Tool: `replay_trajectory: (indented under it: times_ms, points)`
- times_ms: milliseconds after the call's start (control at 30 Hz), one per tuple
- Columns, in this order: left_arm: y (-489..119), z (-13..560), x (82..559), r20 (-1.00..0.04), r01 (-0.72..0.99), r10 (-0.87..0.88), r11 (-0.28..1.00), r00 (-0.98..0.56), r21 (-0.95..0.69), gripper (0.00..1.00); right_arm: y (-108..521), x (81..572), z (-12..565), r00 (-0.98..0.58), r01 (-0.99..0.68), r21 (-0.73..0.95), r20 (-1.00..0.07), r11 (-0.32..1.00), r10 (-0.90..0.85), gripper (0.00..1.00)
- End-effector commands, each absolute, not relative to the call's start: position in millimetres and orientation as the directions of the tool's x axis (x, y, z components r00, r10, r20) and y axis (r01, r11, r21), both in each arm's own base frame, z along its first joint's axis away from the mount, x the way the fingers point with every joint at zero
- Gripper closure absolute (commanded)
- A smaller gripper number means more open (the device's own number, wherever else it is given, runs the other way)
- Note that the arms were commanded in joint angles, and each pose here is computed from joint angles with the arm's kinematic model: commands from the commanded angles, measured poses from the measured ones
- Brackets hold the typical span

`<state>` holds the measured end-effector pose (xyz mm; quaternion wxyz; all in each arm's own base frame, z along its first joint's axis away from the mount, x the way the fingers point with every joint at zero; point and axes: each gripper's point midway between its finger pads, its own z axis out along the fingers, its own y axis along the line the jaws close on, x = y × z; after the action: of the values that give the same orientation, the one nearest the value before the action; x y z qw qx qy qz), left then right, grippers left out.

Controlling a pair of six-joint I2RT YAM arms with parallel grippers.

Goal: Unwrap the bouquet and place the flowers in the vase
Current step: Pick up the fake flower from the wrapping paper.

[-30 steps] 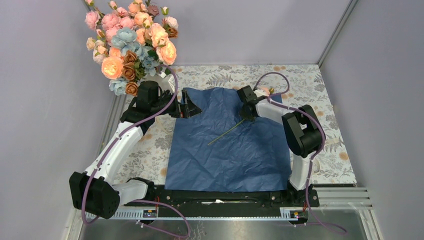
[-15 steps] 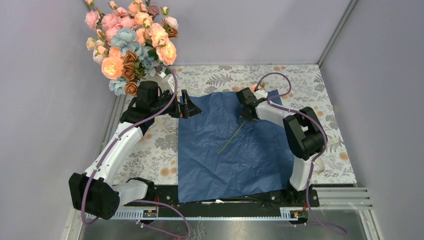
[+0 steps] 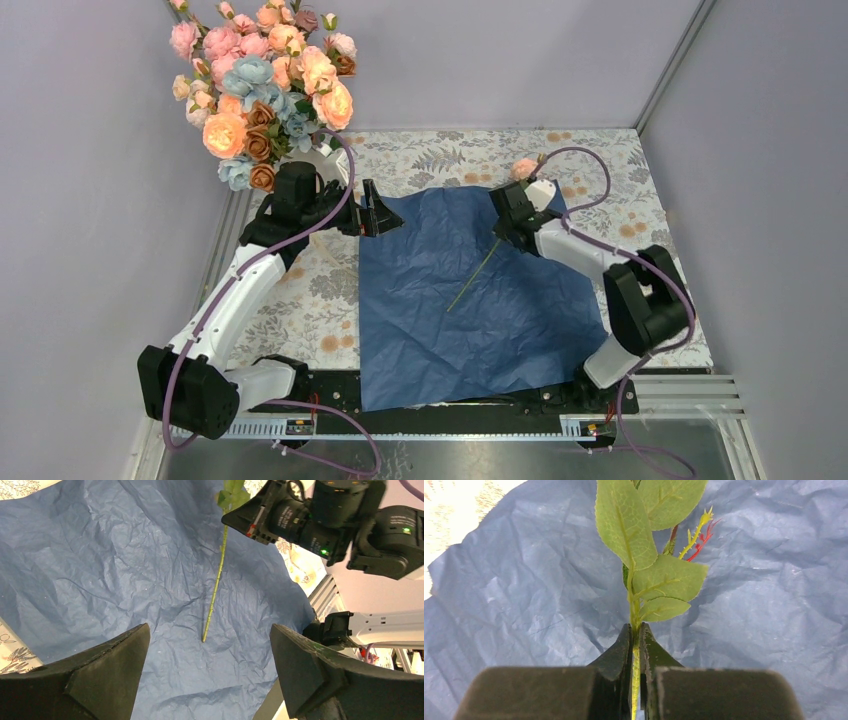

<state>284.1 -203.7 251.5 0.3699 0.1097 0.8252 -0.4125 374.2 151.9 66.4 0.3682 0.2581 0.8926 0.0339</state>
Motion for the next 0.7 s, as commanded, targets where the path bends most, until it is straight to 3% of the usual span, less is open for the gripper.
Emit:
replay_trajectory:
  times_ms: [0,233,367,533,667]
  points:
    - [-205.6,273.1,287.9,-0.748,0.534,-0.137,0.619,-0.649,-0.576,0.03,142.1,377.3,114.3,-0.493,0.393,0.303,-0.727,0.868,0.477,1.00]
    - [-209.8,279.1,284.2,-0.777,0.570,-0.133,0.605,-0.616,-0.555,0.04,141.6,348.2,157.8,-0.475,0.217,0.372,-0.768,0.902,0.431,1.00]
    - [-217.0,286.4,278.6,-0.795,0.605,-0.134,0.578,-0.592,-0.548,0.04,163.0,330.7,179.9,-0.488,0.027,0.455,-0.771,0.890,0.409,1.00]
    - [-238.8,299.5,260.4,-0.789,0.626,-0.194,0.512,-0.583,-0.588,0.04,206.7,294.9,221.6,-0.503,-0.321,0.535,-0.796,0.782,0.338,1.00]
    - [-270.4,323.1,238.7,-0.754,0.644,-0.292,0.393,-0.589,-0.656,0.04,228.3,262.1,251.0,-0.487,-0.497,0.544,-0.820,0.676,0.302,1.00]
